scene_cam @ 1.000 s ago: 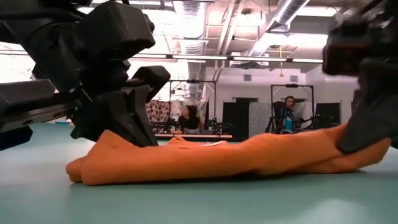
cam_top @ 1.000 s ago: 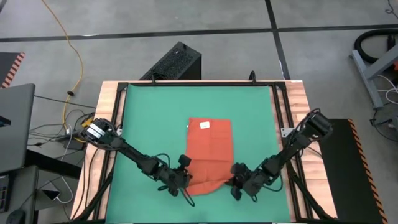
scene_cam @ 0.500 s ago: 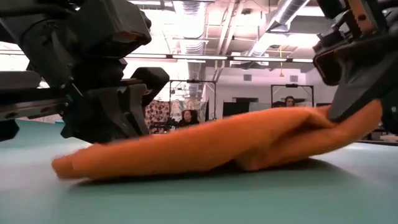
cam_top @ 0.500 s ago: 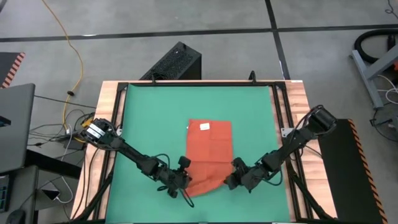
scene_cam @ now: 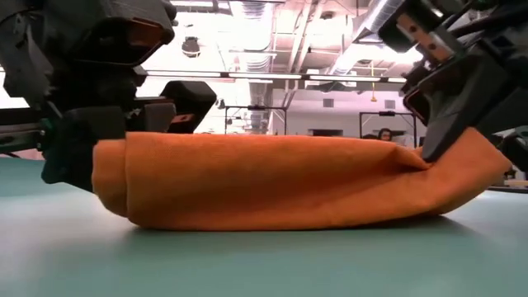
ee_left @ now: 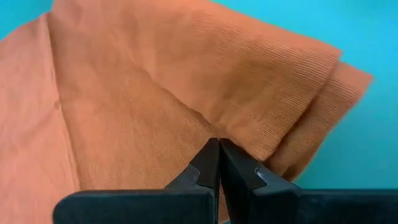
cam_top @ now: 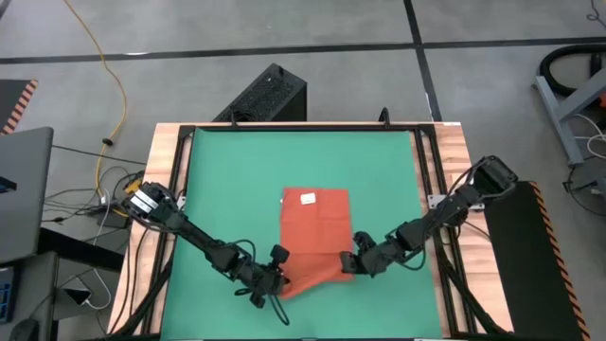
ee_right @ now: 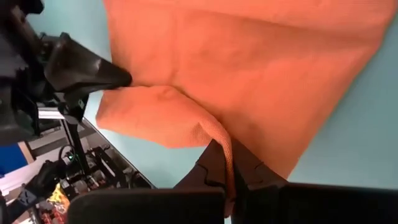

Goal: Roll towel into tight, uniform cylinder
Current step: Roll the orange table napkin

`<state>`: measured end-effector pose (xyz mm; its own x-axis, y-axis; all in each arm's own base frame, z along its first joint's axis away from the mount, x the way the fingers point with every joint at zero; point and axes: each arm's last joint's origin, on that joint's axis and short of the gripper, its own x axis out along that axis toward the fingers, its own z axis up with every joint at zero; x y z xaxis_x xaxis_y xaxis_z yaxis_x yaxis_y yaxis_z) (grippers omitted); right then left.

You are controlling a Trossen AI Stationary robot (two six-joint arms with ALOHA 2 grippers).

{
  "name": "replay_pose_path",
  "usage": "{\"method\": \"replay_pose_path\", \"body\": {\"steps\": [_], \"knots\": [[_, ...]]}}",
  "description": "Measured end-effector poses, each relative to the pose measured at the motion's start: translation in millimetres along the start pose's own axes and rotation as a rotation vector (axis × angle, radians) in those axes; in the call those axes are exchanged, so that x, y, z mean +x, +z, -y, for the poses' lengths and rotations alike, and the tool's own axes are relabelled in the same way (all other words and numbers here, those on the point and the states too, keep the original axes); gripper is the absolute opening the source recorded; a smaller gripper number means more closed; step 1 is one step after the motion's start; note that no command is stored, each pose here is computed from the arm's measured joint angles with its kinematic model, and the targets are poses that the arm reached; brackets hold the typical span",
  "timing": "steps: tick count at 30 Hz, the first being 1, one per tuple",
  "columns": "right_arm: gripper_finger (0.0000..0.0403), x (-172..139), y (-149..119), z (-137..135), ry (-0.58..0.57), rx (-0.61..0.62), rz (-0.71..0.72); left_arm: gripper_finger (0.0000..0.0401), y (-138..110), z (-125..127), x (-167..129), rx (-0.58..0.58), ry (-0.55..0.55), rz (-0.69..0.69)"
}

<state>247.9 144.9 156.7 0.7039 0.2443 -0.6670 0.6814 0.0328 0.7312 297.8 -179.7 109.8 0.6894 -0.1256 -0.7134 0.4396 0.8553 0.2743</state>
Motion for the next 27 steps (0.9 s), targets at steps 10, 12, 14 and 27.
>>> {"method": "replay_pose_path", "body": {"steps": [10, 12, 14, 27], "knots": [[0.0009, 9.3, 16.2, 1.9, -0.078, 0.039, -0.076, 0.0, 1.5, 9.0, -3.0, 0.027, 0.011, 0.007], [0.0009, 11.6, 19.0, 1.6, -0.077, 0.024, -0.08, 0.0, 2.8, 10.2, -4.4, 0.029, 0.013, 0.012], [0.0009, 11.7, 19.5, 2.2, -0.084, 0.008, -0.079, 0.0, 5.1, 10.2, -9.4, 0.049, 0.039, 0.013], [0.0009, 12.4, 27.8, 2.0, -0.099, -0.055, -0.073, 0.0, 36.2, 2.1, -82.3, 0.051, 0.152, 0.125]]}}
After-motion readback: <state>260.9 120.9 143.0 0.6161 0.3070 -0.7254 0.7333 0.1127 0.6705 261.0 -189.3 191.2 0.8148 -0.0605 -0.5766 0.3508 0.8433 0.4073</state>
